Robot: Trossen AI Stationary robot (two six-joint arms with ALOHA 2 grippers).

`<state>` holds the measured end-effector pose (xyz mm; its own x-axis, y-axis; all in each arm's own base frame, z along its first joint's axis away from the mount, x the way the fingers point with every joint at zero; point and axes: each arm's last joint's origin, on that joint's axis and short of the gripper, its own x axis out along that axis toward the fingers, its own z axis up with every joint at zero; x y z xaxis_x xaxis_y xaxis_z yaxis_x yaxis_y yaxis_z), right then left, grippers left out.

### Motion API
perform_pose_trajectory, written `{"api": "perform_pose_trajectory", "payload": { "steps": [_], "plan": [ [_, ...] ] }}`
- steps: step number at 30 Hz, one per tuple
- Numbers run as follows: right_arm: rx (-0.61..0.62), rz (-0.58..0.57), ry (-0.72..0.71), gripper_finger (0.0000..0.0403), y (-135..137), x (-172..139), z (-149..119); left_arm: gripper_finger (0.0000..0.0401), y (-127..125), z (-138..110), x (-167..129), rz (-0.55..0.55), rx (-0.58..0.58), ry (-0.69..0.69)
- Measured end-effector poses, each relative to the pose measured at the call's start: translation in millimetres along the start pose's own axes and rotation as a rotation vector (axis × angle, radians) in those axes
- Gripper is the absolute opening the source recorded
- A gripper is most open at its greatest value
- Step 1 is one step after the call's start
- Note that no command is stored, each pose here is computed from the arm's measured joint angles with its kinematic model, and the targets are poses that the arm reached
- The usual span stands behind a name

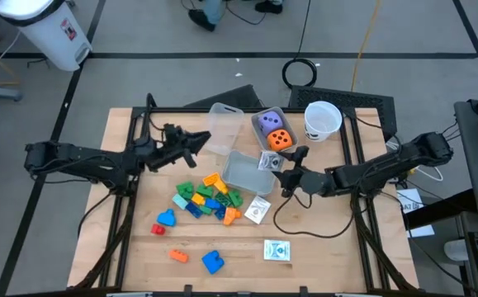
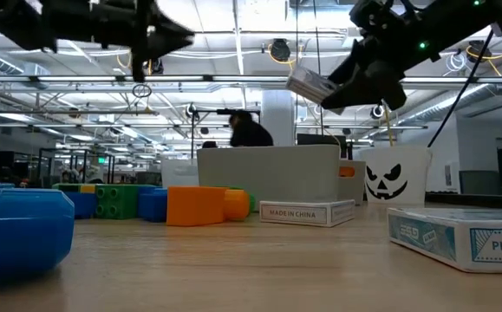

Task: Pick & Place Toys
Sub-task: Put the black playing card box into the transparent bin

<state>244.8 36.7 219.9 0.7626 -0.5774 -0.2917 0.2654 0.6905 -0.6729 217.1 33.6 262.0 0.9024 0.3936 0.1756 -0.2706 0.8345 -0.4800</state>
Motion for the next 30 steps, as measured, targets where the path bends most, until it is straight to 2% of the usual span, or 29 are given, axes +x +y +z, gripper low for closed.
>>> {"api": "perform_pose_trajectory", "payload": {
  "steps": [3,8,11,15,19,24,30],
  "plan": [
    [-0.015,-0.01,-0.019,0.0274,2,3,3,0.0105,-3,-10,12,-0.04,0.017,0.086],
    [-0.034,-0.015,-0.027,0.0274,4,5,4,0.0184,-7,-26,35,-0.043,0.059,0.149],
    [-0.055,-0.012,-0.023,0.0274,7,7,3,0.0228,-12,-35,50,-0.04,0.024,0.18],
    [-0.075,-0.037,-0.046,0.0276,6,11,6,0.0266,-24,-46,69,-0.088,0.014,0.225],
    [-0.08,-0.042,-0.061,0.0273,3,13,7,0.0285,-35,-62,90,-0.119,0.02,0.268],
    [-0.085,-0.051,-0.046,0.0276,3,14,6,0.0289,-45,-74,110,-0.163,0.02,0.297],
    [-0.102,-0.056,-0.027,0.0274,4,14,3,0.029,-43,-80,117,-0.084,0.038,0.337]
  ]
}}
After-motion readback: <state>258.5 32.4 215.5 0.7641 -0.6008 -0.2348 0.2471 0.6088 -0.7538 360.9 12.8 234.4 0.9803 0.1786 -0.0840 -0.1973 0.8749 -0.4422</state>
